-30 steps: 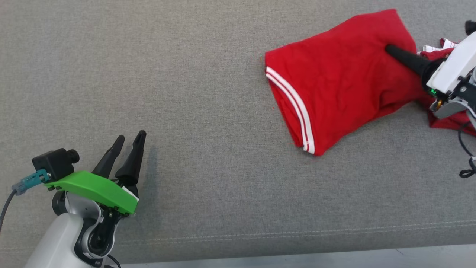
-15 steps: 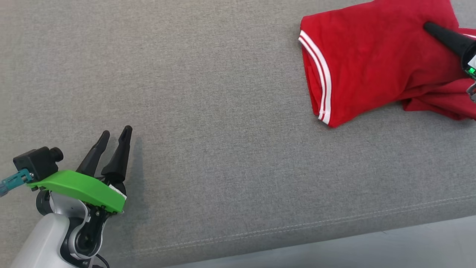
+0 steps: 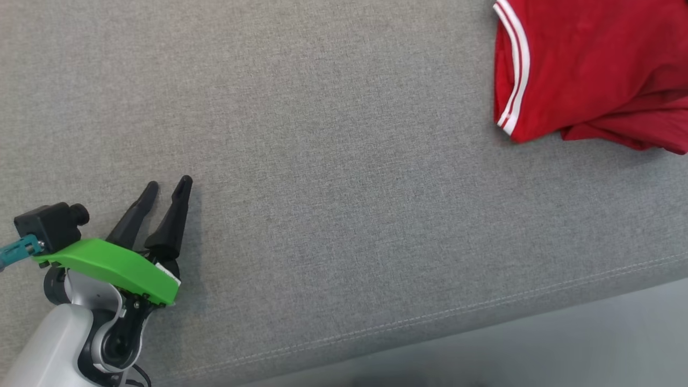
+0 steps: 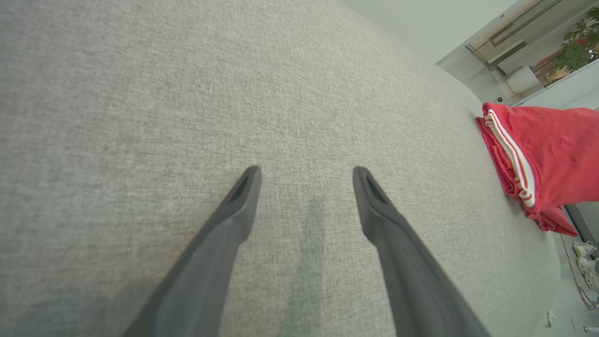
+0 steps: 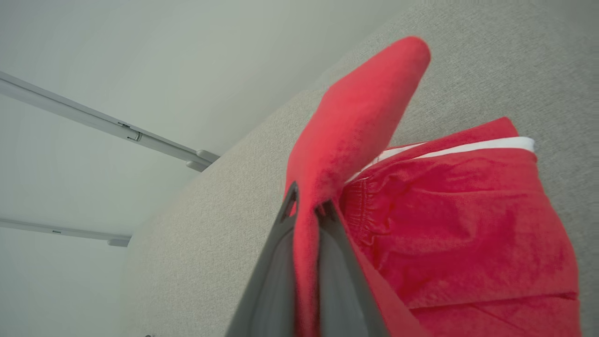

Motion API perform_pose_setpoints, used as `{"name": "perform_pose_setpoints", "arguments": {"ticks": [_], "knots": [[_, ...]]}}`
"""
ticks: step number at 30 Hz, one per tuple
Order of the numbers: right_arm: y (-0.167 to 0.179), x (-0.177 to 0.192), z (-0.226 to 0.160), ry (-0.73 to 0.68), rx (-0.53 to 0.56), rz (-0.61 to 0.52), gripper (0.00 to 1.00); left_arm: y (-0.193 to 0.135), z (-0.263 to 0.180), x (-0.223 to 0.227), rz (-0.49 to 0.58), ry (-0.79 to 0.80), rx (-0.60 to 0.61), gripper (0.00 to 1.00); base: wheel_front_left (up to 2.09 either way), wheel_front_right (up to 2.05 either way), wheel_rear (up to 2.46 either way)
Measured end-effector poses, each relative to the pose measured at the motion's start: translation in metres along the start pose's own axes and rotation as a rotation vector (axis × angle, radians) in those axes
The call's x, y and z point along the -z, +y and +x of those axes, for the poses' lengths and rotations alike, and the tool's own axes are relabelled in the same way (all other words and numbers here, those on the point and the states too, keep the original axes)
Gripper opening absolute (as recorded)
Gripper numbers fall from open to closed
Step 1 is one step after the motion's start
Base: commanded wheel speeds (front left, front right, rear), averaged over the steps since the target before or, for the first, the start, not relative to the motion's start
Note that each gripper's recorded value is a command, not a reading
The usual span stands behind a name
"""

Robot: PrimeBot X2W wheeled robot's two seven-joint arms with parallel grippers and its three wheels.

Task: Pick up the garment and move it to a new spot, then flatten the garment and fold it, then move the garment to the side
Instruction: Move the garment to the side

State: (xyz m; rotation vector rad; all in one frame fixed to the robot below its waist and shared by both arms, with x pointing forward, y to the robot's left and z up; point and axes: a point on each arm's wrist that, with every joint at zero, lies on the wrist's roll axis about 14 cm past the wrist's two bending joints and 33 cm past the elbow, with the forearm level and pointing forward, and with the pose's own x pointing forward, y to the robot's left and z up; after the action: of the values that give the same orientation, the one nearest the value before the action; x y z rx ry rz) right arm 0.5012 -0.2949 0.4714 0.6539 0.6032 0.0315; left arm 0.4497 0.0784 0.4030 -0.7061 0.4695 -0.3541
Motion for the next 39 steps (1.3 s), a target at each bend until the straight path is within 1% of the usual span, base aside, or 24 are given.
{"name": "perform_pose_setpoints", "arguments": {"ticks": [3, 10, 17, 18, 19, 20, 21, 22, 23, 24, 33, 39], "knots": [[-0.008, -0.003, 0.003, -0.015, 0.015, 0.02, 0.0, 0.006, 0.002, 0.001, 0.013, 0.017, -0.017, 1.0, 0.0, 0.0, 0.0], [-0.034, 0.011, 0.015, 0.009, 0.078, 0.062, 0.0, 0.019, 0.006, -0.003, 0.02, 0.023, -0.046, 1.0, 0.0, 0.0, 0.0], [-0.055, 0.04, 0.027, 0.042, 0.134, 0.109, 0.0, 0.036, 0.01, -0.018, -0.052, -0.039, -0.096, 1.0, 0.0, 0.0, 0.0], [-0.059, 0.043, 0.026, 0.048, 0.148, 0.103, 0.05, 0.038, 0.01, -0.018, -0.056, -0.039, -0.101, 1.0, 0.0, 0.0, 0.0], [-0.064, 0.044, 0.025, 0.046, 0.165, 0.095, 0.2, 0.039, 0.011, -0.018, -0.058, -0.039, -0.103, 1.0, 0.0, 0.0, 0.0], [-0.064, 0.044, 0.025, 0.046, 0.165, 0.095, 0.43, 0.039, 0.011, -0.018, -0.058, -0.039, -0.103, 1.0, 0.0, 0.0, 0.0], [-0.07, 0.042, 0.022, 0.032, 0.185, 0.087, 0.54, 0.04, 0.011, -0.018, -0.061, -0.042, -0.104, 1.0, 0.0, 0.0, 0.0], [-0.075, 0.042, 0.02, 0.023, 0.199, 0.086, 0.69, 0.04, 0.012, -0.019, -0.065, -0.046, -0.104, 1.0, 0.0, 0.0, 0.0], [-0.078, 0.042, 0.019, 0.018, 0.21, 0.086, 0.96, 0.04, 0.013, -0.02, -0.067, -0.049, -0.104, 1.0, 0.0, 0.0, 0.0], [-0.085, 0.042, 0.016, 0.002, 0.231, 0.08, 1.0, 0.04, 0.016, -0.022, -0.066, -0.054, -0.1, 1.0, 0.0, 0.0, 0.0], [-0.116, 0.036, -0.004, -0.063, 0.335, 0.036, 1.0, 0.03, 0.027, -0.026, -0.065, -0.065, -0.059, 1.0, 0.0, 0.0, 0.0], [-0.108, 0.037, 0.001, -0.121, 0.295, 0.025, 1.0, 0.024, 0.028, -0.025, -0.071, -0.065, -0.046, 1.0, 0.0, 0.0, 0.0]]}}
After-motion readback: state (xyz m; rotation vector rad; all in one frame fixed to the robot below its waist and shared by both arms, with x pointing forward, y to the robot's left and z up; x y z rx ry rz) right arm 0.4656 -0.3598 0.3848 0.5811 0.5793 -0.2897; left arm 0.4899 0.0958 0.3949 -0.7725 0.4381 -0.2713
